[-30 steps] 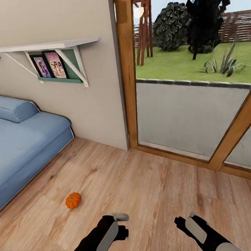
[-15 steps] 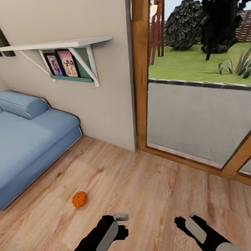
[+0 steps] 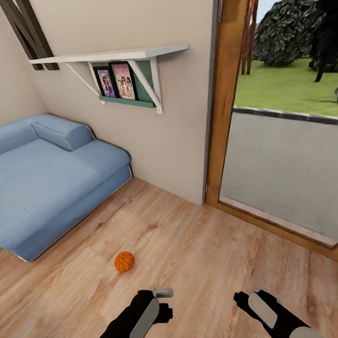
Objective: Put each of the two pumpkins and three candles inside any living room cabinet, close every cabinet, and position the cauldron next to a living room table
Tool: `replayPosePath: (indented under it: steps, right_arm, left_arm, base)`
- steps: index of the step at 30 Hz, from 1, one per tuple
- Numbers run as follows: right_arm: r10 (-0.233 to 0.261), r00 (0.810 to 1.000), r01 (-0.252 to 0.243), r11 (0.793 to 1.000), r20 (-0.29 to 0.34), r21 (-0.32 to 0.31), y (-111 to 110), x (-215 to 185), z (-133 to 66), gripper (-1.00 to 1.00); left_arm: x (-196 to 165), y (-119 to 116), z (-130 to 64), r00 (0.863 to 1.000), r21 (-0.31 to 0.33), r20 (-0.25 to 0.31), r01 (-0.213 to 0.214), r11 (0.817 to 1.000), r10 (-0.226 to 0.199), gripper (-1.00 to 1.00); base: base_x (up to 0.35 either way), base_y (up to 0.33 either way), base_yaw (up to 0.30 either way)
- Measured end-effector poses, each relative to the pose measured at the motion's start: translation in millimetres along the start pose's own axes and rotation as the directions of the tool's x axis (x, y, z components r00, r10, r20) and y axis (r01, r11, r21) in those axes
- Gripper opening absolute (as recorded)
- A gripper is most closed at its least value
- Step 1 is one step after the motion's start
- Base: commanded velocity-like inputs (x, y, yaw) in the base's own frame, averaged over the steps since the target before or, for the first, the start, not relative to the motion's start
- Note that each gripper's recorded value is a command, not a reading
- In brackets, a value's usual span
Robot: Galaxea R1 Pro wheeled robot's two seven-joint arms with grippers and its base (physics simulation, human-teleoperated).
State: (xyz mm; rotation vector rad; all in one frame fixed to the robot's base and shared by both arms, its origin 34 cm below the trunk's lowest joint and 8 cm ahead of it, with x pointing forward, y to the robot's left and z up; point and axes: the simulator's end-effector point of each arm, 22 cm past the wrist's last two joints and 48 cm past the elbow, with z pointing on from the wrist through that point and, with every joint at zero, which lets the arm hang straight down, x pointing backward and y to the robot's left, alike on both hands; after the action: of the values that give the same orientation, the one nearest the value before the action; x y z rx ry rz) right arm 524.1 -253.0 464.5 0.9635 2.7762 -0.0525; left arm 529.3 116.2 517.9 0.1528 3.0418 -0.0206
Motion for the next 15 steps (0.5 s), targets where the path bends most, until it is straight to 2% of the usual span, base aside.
replayPosePath:
  steps: [7, 15]
  right_arm:
    - [-0.001, 1.0, 0.001, 1.0, -0.001, 0.001, 0.7, 0.5, -0.3, 1.0]
    - [-0.001, 1.0, 0.001, 1.0, -0.001, 0.003, 0.5, 0.6, -0.3, 1.0]
  left_arm:
    - [0.0, 0.0, 0.0, 1.0, 0.0, 0.0, 0.0, 1.0, 0.0, 1.0]
    - [-0.1, 0.2, 0.1, 1.0, 0.0, 0.0, 0.001, 1.0, -0.001, 1.0]
  base:
    - [0.313, 0.0, 0.288]
    - [0.241, -0.037, 0.288]
